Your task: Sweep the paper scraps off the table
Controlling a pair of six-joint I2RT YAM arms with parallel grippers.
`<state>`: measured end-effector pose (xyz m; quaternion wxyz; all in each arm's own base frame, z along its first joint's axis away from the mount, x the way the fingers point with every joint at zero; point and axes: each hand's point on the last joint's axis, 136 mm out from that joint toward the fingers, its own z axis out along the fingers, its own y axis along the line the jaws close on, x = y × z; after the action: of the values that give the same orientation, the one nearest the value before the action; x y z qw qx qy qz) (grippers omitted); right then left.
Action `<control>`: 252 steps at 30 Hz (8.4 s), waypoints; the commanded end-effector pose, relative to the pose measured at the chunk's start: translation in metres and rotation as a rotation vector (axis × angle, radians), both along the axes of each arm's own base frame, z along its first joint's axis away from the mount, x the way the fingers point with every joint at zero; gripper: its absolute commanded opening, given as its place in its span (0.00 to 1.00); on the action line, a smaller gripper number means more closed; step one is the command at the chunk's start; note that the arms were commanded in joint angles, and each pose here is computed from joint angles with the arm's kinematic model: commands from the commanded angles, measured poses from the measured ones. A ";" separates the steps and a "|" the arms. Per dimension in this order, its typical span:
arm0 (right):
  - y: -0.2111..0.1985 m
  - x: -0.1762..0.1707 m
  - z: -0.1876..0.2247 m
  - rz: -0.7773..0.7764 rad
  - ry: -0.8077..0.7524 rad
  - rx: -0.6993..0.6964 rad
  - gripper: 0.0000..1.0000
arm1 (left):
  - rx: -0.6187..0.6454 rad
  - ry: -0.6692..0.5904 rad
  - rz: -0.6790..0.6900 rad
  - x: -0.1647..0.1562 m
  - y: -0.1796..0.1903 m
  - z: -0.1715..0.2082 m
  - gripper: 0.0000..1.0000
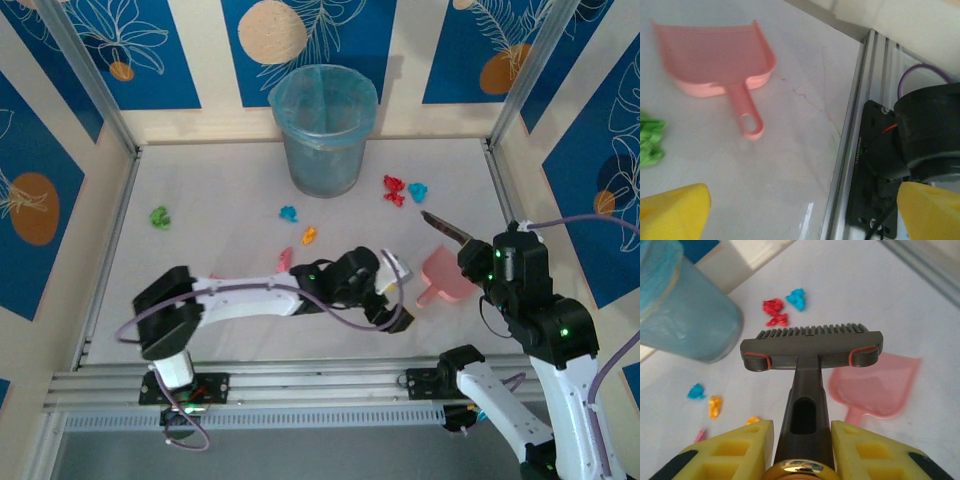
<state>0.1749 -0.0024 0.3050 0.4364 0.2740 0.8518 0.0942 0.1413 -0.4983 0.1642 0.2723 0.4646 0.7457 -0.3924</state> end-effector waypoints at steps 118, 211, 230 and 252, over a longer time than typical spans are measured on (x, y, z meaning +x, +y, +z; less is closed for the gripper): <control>0.061 0.024 -0.022 0.302 -0.026 0.123 0.00 | 0.361 -0.180 0.244 -0.001 0.124 -0.110 0.24; 0.080 -0.006 -0.058 0.394 0.335 -0.156 0.00 | 0.443 0.039 0.432 0.024 0.104 -0.126 0.18; 0.028 0.031 -0.084 0.140 0.366 -0.263 0.00 | 0.435 0.050 0.409 0.018 0.107 -0.130 0.17; 0.052 -0.001 -0.052 0.291 0.277 -0.196 0.00 | 0.352 0.006 0.388 0.021 0.100 -0.127 0.10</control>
<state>0.1715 0.0647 0.2319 0.2798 0.0711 0.9570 0.0298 0.1619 -0.4014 0.0400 0.2528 0.3437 0.8836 -0.1927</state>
